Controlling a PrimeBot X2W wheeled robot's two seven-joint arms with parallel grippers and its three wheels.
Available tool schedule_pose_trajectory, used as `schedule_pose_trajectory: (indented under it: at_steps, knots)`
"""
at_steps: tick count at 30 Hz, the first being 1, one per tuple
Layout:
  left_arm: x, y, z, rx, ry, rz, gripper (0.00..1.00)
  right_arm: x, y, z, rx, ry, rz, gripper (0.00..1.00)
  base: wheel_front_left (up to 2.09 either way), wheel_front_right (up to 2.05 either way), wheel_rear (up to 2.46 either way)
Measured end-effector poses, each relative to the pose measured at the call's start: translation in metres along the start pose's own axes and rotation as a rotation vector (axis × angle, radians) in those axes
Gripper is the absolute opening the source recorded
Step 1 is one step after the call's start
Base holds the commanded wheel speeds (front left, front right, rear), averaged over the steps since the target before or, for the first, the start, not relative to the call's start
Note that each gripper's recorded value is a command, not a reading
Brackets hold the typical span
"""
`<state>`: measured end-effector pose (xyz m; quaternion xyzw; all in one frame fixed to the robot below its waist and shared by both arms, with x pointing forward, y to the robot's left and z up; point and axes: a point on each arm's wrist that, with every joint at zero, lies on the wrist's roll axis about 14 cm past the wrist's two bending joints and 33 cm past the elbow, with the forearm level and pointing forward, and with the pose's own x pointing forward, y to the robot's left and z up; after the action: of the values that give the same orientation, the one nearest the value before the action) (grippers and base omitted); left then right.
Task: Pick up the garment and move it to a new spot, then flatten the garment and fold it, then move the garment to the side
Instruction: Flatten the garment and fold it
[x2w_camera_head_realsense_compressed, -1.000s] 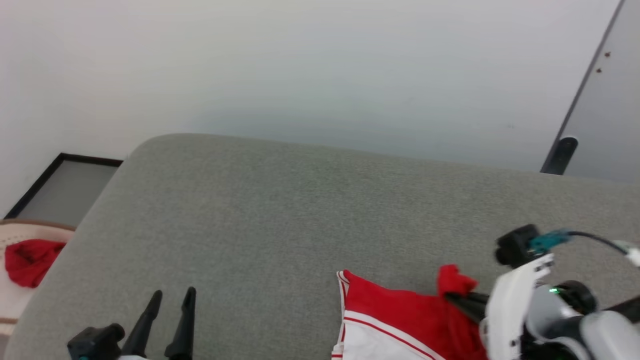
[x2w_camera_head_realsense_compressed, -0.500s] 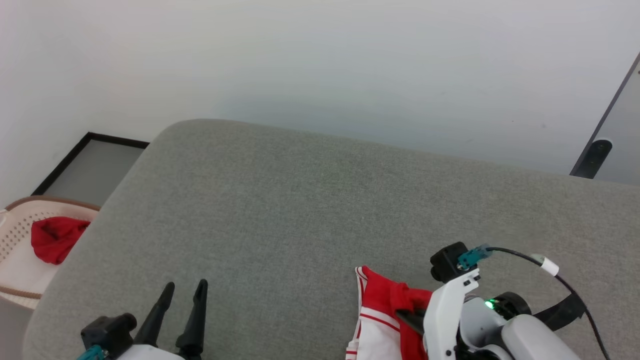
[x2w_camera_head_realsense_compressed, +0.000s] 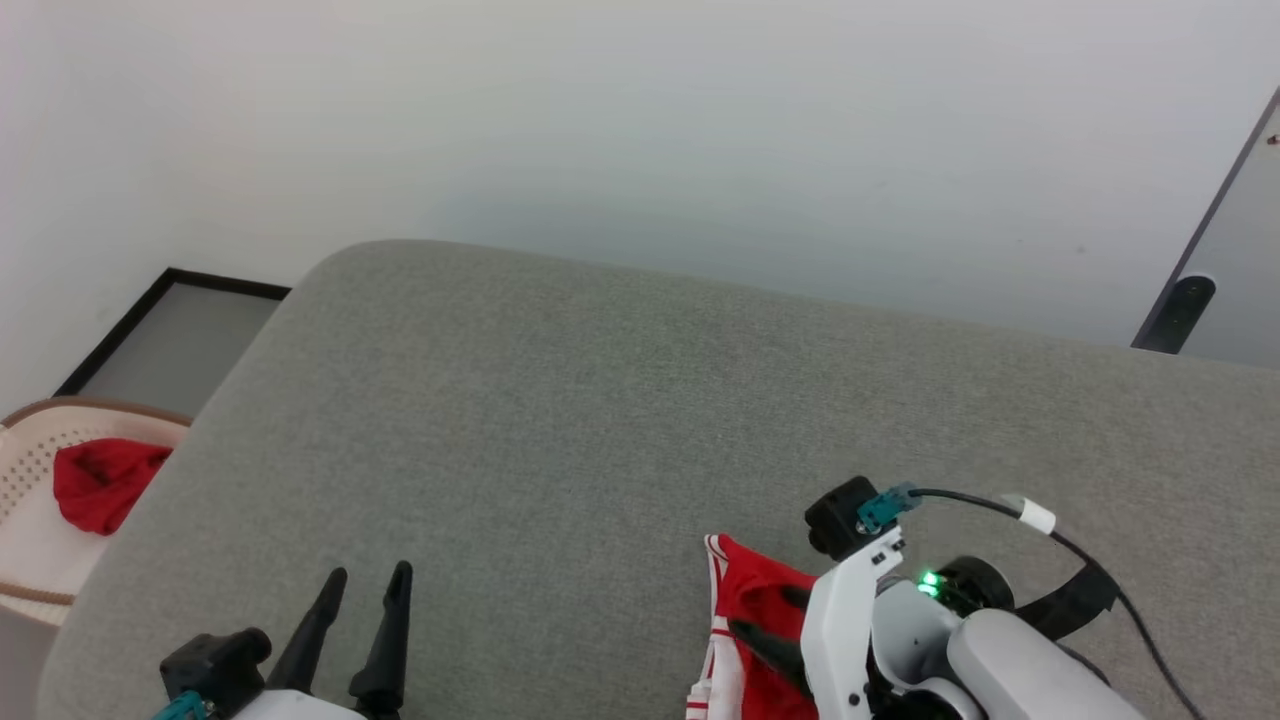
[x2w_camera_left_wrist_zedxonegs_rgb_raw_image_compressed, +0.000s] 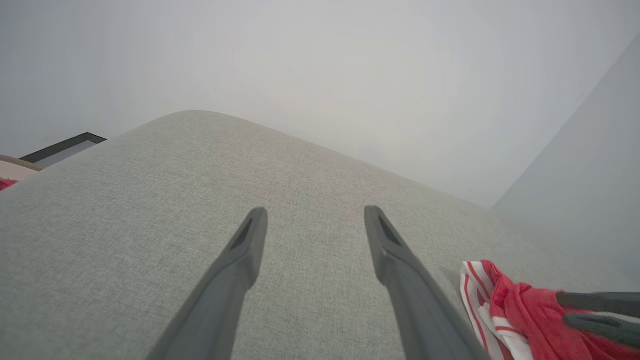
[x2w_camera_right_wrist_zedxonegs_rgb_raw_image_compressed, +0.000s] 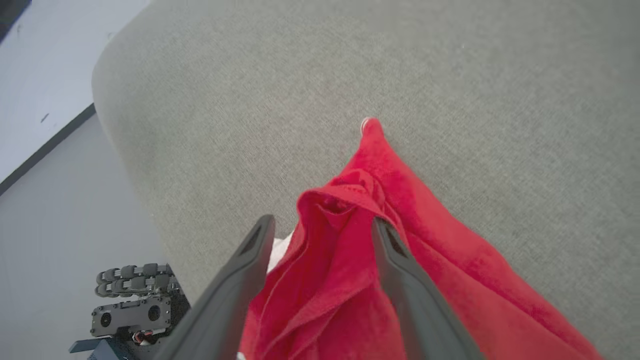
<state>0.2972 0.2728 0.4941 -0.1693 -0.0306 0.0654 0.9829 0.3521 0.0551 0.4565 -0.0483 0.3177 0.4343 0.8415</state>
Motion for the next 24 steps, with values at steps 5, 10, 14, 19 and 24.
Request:
schedule_pose_trajectory:
  at_steps: [5,10,14,19,24]
  knots:
    - [0.003,-0.003,0.000,0.002,0.001,-0.012,1.00,-0.014,-0.003,0.020,-0.049,-0.085,0.001,1.00,0.00,0.00,0.00]
    - [0.005,-0.007,-0.004,0.012,0.013,-0.030,1.00,-0.039,-0.021,0.034,-0.095,-0.182,-0.044,1.00,0.00,0.00,0.00]
    - [0.011,-0.015,-0.003,0.024,0.012,-0.058,1.00,-0.066,-0.040,0.050,-0.139,-0.304,-0.110,1.00,0.00,0.00,0.00]
    - [0.020,-0.030,-0.005,0.041,0.018,-0.103,1.00,-0.107,-0.074,0.059,-0.139,-0.472,-0.231,1.00,0.00,0.00,0.00]
    - [0.029,-0.043,-0.006,0.061,0.017,-0.144,1.00,-0.149,-0.111,0.048,-0.141,-0.591,-0.385,1.00,0.00,0.00,0.00]
